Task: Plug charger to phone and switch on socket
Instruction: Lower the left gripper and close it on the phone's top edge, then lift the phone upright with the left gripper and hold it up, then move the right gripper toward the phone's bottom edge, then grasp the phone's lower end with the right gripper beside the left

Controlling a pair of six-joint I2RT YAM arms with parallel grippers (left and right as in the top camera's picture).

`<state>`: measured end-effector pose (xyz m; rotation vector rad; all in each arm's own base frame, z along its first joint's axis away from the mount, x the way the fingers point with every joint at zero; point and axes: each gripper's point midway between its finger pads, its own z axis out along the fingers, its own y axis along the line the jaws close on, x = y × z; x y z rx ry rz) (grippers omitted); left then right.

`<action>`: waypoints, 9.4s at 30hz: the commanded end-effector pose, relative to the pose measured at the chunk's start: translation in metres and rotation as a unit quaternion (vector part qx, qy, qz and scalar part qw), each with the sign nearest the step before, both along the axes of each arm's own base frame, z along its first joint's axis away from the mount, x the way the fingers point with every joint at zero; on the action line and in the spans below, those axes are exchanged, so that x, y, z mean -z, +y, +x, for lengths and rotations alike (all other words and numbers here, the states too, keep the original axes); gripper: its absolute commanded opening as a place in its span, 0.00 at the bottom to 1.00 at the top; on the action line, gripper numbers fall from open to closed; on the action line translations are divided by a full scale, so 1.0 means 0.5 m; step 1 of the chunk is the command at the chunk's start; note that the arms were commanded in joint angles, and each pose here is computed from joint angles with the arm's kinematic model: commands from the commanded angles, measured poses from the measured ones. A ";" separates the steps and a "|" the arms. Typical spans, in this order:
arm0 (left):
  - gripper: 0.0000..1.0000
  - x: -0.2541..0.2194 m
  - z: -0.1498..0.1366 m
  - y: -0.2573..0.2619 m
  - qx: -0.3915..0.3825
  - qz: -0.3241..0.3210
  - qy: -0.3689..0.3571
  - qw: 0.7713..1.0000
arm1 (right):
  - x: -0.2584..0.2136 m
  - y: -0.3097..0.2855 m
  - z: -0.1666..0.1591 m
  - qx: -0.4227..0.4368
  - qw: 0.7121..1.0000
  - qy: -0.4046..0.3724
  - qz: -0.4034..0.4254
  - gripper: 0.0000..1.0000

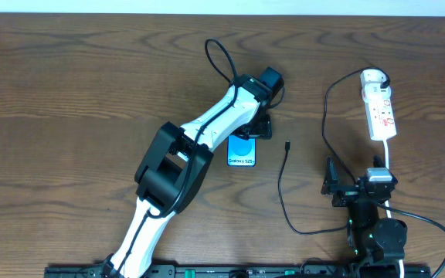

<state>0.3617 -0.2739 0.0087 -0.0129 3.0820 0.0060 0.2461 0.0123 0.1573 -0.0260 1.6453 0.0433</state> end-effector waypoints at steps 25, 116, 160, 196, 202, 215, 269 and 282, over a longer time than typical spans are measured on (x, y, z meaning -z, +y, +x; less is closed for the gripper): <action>0.91 0.070 -0.036 0.041 -0.016 0.033 0.024 0.999 | 0.001 -0.003 0.000 0.004 1.000 0.000 -0.004 0.99; 0.78 -0.419 -0.122 -0.063 0.040 -0.346 0.018 0.937 | 0.002 -0.003 0.000 0.004 1.000 0.000 -0.004 0.99; 0.78 -0.700 -0.084 0.047 -0.102 -0.652 0.267 0.703 | 0.002 -0.003 0.000 0.004 1.000 0.000 -0.004 0.99; 0.78 -0.700 -0.083 0.047 -0.102 -0.651 0.266 0.703 | -0.318 0.176 -0.034 -0.265 0.962 -0.027 0.065 0.99; 0.78 -0.700 -0.083 0.047 -0.102 -0.651 0.266 0.703 | -0.330 0.282 -0.067 -0.458 0.881 0.051 0.105 0.99; 0.78 -0.672 -0.062 0.046 -0.128 -0.632 0.236 0.727 | -0.494 0.320 -0.115 -0.569 0.789 0.057 0.223 0.99; 0.78 -0.593 0.008 0.063 -0.224 -0.562 0.149 0.782 | -0.292 0.456 0.190 -0.138 0.937 0.295 0.124 0.66; 0.78 -0.593 0.008 0.064 -0.224 -0.562 0.148 0.782 | -0.318 0.465 0.200 -0.146 0.941 0.271 0.139 0.44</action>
